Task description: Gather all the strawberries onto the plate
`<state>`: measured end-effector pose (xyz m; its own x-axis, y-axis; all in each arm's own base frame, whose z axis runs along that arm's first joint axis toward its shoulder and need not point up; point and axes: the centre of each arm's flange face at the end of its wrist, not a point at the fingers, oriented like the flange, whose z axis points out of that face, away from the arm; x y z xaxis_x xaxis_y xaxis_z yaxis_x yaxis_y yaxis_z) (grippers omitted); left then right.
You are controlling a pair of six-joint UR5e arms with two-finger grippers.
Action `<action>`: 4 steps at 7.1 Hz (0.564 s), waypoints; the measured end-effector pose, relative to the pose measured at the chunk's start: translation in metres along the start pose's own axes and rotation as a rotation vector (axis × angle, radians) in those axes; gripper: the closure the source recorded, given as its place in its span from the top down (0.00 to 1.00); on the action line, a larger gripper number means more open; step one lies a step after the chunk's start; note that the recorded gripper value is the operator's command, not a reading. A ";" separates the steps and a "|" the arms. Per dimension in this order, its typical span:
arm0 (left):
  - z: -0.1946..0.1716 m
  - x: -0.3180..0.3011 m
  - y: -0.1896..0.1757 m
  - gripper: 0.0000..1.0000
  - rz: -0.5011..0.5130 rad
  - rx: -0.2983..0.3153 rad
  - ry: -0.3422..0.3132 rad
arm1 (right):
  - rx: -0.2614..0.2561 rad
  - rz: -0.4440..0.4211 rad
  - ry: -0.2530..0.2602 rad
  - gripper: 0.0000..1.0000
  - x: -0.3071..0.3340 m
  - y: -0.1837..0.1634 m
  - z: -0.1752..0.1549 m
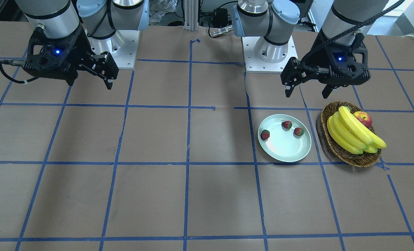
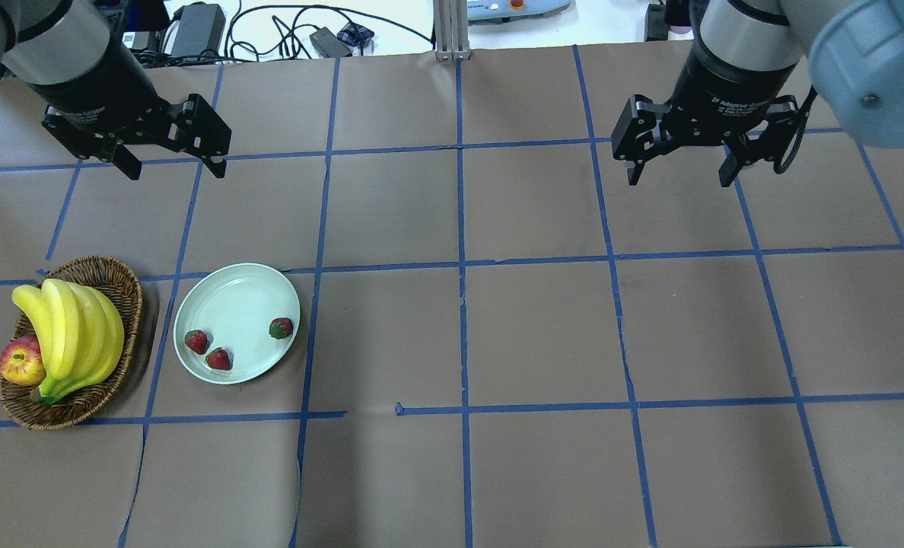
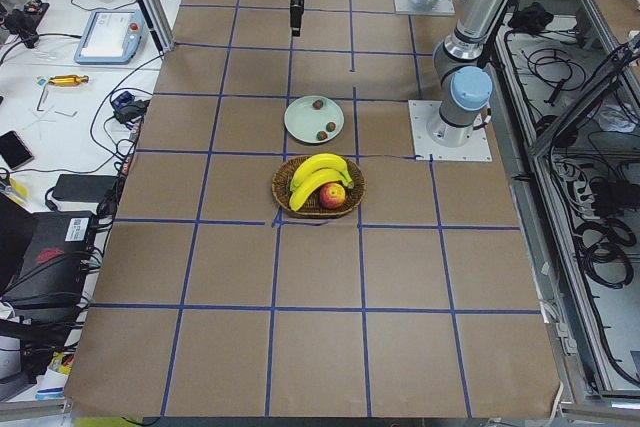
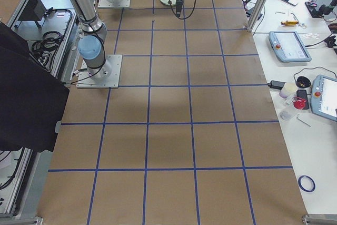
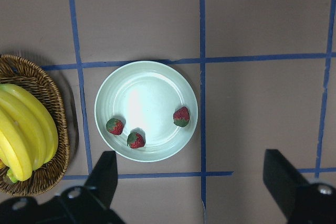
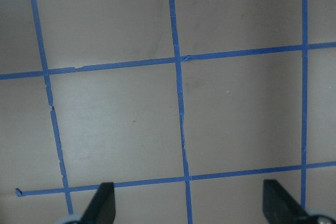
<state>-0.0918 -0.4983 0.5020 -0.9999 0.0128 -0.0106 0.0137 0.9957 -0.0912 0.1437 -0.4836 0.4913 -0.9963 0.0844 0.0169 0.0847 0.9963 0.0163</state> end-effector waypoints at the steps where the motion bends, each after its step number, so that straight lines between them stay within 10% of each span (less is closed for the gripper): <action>1: -0.003 0.001 0.002 1.00 -0.002 0.010 -0.001 | -0.001 0.000 -0.002 1.00 0.000 0.000 0.000; 4: -0.041 0.002 0.018 1.00 -0.008 -0.123 0.008 | -0.002 0.000 -0.003 1.00 -0.001 0.000 0.001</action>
<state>-0.0938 -0.4765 0.5411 -1.0000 0.0046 -0.0027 0.0045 0.9995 0.0316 0.1442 -0.4834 0.4907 -0.9963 0.0844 0.0139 0.0846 0.9963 0.0179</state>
